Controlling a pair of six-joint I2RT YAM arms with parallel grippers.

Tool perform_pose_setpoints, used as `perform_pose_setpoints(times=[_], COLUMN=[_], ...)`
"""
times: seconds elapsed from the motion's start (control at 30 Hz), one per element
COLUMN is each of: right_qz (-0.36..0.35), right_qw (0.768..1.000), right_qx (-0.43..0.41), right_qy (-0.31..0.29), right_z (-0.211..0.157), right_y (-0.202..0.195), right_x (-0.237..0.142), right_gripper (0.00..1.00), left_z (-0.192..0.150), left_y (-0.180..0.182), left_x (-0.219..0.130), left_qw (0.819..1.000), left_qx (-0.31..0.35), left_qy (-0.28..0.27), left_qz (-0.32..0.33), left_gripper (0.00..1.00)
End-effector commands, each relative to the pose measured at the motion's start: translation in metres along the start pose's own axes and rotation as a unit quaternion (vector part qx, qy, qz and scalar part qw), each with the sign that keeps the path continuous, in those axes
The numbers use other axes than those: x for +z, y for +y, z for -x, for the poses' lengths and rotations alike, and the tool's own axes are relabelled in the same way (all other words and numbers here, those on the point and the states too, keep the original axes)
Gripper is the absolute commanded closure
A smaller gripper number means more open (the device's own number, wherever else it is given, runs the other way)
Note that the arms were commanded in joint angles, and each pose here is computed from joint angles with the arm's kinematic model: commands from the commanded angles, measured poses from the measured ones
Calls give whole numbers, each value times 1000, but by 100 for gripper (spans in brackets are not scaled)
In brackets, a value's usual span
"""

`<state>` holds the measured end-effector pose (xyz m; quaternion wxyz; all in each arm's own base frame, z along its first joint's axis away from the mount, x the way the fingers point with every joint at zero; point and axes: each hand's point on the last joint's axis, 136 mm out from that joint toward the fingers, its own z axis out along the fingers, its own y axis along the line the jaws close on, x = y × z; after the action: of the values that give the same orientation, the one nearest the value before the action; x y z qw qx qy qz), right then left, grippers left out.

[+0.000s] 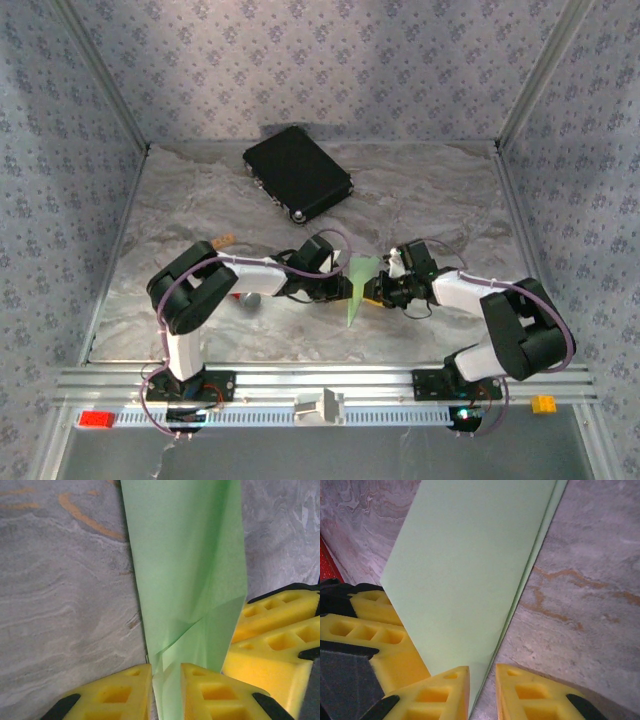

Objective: Fold a paper plane with a square sheet of paper (pick it up from the middle)
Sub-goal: Fold the wing for the fifth time at the center of the table, then turn over a paper plane at the center of the table.

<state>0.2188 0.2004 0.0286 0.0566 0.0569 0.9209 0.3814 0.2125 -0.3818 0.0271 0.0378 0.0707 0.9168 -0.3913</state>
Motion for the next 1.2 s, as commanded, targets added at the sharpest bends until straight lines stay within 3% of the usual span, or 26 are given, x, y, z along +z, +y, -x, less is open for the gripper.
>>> perform_pose_setpoints(times=[0.0,0.57,0.97,1.17], right_qz=[9,18,9,13], right_qw=[1000,1000,1000,1000], right_qx=[-10,-1,12,13], right_qy=[8,23,6,11], right_z=[-1,-8,-6,-8], right_y=[6,3,-5,-4], right_x=[2,7,-1,0], right_gripper=[79,83,83,82], left_z=[-4,-6,-6,-10], left_y=[2,-20,-9,-8], left_x=[4,11,-11,-9], left_qw=[1000,999,1000,1000], left_qx=[5,4,-2,-7], left_qy=[15,24,-6,7], left_qz=[10,-34,23,26], left_gripper=[79,78,75,73])
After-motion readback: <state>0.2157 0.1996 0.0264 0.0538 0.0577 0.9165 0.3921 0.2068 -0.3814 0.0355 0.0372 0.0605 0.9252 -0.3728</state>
